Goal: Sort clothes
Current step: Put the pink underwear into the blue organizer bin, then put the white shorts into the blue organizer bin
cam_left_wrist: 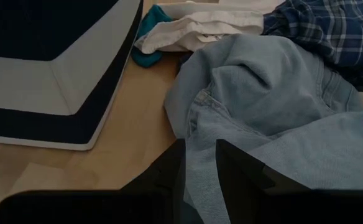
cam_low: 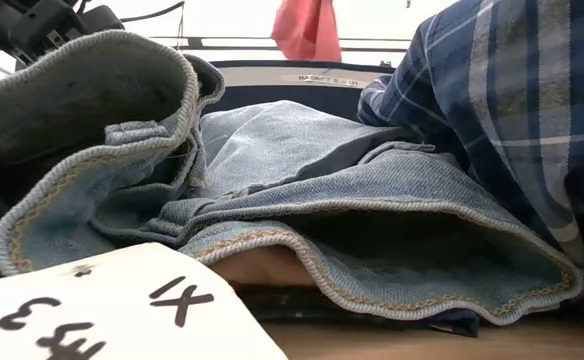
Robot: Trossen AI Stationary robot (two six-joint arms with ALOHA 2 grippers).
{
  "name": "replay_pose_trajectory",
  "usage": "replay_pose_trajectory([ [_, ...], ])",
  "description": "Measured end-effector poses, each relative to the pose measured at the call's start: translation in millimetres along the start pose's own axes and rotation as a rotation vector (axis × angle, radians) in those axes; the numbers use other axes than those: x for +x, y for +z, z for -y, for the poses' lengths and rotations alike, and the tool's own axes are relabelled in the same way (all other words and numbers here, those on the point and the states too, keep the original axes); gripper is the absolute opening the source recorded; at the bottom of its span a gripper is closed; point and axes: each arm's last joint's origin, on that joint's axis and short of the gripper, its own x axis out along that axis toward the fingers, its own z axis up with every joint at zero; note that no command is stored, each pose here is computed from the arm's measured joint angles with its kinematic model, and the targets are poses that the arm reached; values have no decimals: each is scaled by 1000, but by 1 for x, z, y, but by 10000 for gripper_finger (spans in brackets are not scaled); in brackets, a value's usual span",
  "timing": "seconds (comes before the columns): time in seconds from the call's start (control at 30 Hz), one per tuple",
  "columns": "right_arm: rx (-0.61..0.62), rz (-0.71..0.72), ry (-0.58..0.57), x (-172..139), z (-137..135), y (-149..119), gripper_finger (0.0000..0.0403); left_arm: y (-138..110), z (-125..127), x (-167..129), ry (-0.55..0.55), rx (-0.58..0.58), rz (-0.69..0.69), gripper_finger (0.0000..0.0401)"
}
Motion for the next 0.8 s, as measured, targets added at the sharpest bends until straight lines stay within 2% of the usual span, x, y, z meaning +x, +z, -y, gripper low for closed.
replay_pose_trajectory([
  [0.23,20,-135,-24,37,-4,-20,5,0,0,0,1,0,0,95],
  [0.37,34,-233,-38,52,-7,-34,20,0,0,0,1,-1,-1,95],
  [0.53,47,-354,-64,59,-4,-48,67,0,0,0,1,-1,-1,95],
  [0.8,65,-398,-69,47,-3,-51,148,0,0,0,10,-1,3,95],
])
